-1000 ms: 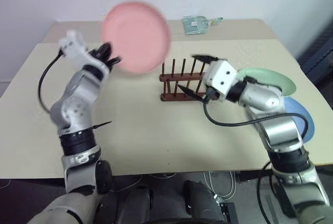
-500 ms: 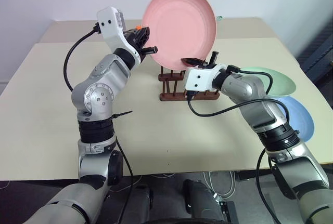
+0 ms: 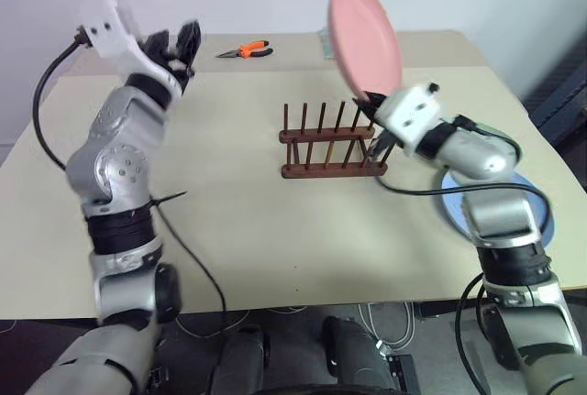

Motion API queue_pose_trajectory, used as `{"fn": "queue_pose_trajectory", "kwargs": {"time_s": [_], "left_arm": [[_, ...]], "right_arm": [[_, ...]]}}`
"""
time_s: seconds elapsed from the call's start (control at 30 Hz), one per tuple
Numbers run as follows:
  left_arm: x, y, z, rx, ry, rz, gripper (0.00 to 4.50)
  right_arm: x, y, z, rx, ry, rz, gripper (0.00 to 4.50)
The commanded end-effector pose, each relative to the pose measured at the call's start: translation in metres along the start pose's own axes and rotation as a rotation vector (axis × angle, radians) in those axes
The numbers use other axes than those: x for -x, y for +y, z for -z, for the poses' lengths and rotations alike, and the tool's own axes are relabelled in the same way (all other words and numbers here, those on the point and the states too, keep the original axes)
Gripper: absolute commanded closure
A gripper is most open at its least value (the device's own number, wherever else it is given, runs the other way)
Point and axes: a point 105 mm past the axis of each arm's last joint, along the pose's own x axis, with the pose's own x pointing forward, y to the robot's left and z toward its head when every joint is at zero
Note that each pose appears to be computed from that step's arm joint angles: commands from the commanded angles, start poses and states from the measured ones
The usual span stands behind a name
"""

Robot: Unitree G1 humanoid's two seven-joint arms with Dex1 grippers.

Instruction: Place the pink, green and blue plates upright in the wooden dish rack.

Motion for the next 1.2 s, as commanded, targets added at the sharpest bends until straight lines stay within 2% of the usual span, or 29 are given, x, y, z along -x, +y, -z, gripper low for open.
{"fn": "queue_pose_trajectory", "kwargs": {"time_s": [0.03,0.17,0.27,0.4,0.67,0.9,1.1,1.2], "left_arm": [[0.022,-0.066,0.032,-0.073,0.087,0.417,1.40],[0.060,-0.112,0.062,-0.097,0.167,0.737,1.40],[0.077,-0.131,0.074,-0.091,0.208,0.850,1.40],[0.088,-0.149,0.079,-0.062,0.220,0.937,1.40],[0.090,-0.152,0.085,-0.064,0.234,0.931,1.40],[0.092,-0.149,0.088,-0.070,0.246,0.928,1.40],[0.091,-0.149,0.088,-0.073,0.247,0.935,1.40],[0.091,-0.150,0.088,-0.076,0.246,0.939,1.40]], "right_arm": [[0.023,-0.015,-0.026,-0.282,-0.132,0.007,4.50],[0.030,-0.017,-0.019,-0.441,-0.124,0.013,4.50],[0.031,-0.017,-0.014,-0.499,-0.110,0.017,4.50],[0.031,-0.017,0.001,-0.555,-0.072,0.031,4.50],[0.033,-0.016,0.001,-0.612,-0.093,0.004,4.50],[0.037,-0.015,-0.015,-0.618,-0.143,-0.042,4.50],[0.035,-0.017,-0.005,-0.640,-0.118,-0.048,4.50],[0.034,-0.028,0.004,-0.688,-0.123,-0.015,4.50]]}}
